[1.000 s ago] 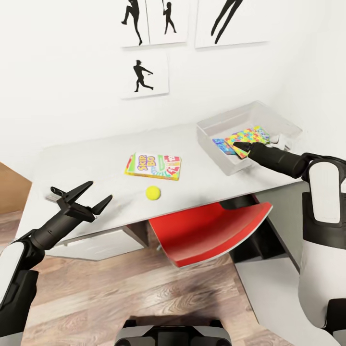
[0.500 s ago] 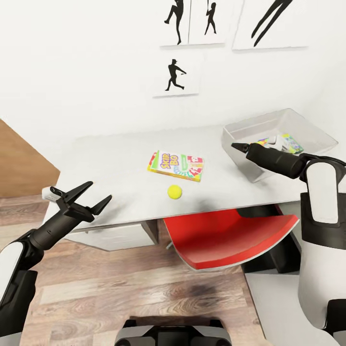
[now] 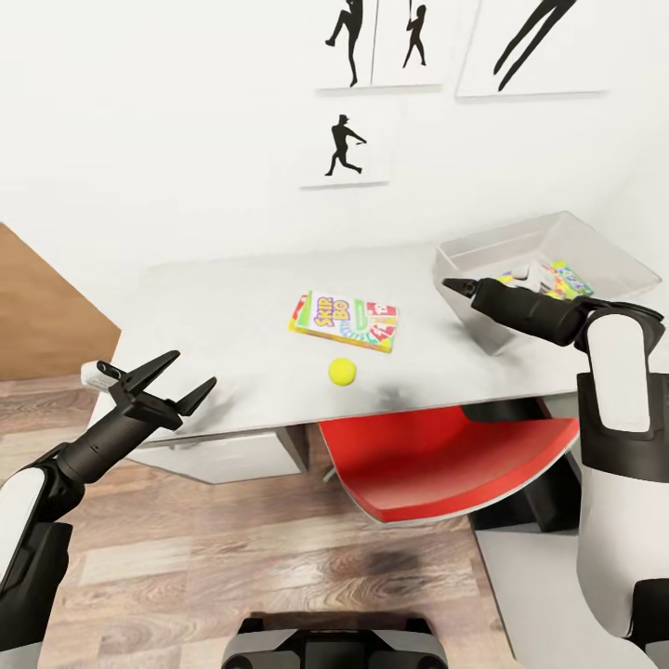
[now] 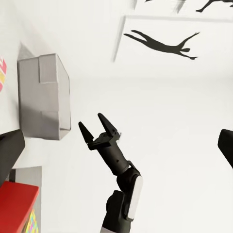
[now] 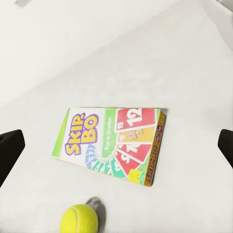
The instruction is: Put all the toys in the child's room - the three board games (two on the bed and one on the table), the two jigsaw puzzles on the table, and the tennis ball on the table - inside the toy box on the table in the child's room.
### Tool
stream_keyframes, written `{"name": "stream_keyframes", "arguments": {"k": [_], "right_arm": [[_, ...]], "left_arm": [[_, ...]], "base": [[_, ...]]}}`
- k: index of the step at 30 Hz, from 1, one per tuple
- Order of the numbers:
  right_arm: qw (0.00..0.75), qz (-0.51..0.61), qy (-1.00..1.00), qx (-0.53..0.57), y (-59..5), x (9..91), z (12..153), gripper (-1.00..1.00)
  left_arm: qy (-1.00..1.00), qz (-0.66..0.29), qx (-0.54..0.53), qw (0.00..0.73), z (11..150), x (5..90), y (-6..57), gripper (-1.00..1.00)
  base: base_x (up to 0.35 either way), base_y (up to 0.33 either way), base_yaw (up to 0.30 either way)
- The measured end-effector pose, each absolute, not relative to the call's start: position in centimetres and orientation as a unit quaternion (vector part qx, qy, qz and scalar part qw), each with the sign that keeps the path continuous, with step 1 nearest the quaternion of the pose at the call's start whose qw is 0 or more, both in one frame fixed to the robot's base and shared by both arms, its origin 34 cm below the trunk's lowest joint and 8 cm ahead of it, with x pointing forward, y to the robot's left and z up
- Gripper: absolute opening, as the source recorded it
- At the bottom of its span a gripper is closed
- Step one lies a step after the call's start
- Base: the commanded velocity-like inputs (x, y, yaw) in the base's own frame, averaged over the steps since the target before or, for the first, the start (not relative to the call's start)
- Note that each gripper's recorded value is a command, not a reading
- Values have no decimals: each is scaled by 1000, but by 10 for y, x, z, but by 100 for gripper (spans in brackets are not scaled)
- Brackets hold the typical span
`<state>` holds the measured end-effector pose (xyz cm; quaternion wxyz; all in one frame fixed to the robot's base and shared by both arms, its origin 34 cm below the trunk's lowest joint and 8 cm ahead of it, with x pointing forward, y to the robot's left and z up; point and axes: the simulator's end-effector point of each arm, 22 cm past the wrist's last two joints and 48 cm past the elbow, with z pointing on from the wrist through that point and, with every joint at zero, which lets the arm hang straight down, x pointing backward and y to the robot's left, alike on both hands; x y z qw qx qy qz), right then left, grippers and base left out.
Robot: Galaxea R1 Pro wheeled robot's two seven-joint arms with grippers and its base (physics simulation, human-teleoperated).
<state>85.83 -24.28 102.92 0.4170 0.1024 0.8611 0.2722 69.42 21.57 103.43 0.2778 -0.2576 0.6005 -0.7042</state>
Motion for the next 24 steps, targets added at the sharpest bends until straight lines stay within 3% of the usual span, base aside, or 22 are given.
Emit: {"name": "stream_keyframes", "arguments": {"k": [7,24], "right_arm": [[416,272,862,100,-241,858,1029,100],[415,272,862,100,-240,857,1028,100]], "left_arm": [[600,-704,-258,278,1035,694,216,100],[600,-704,-258,279,1035,694,216,100]], "base": [[157,0,5],[288,55,1]]}}
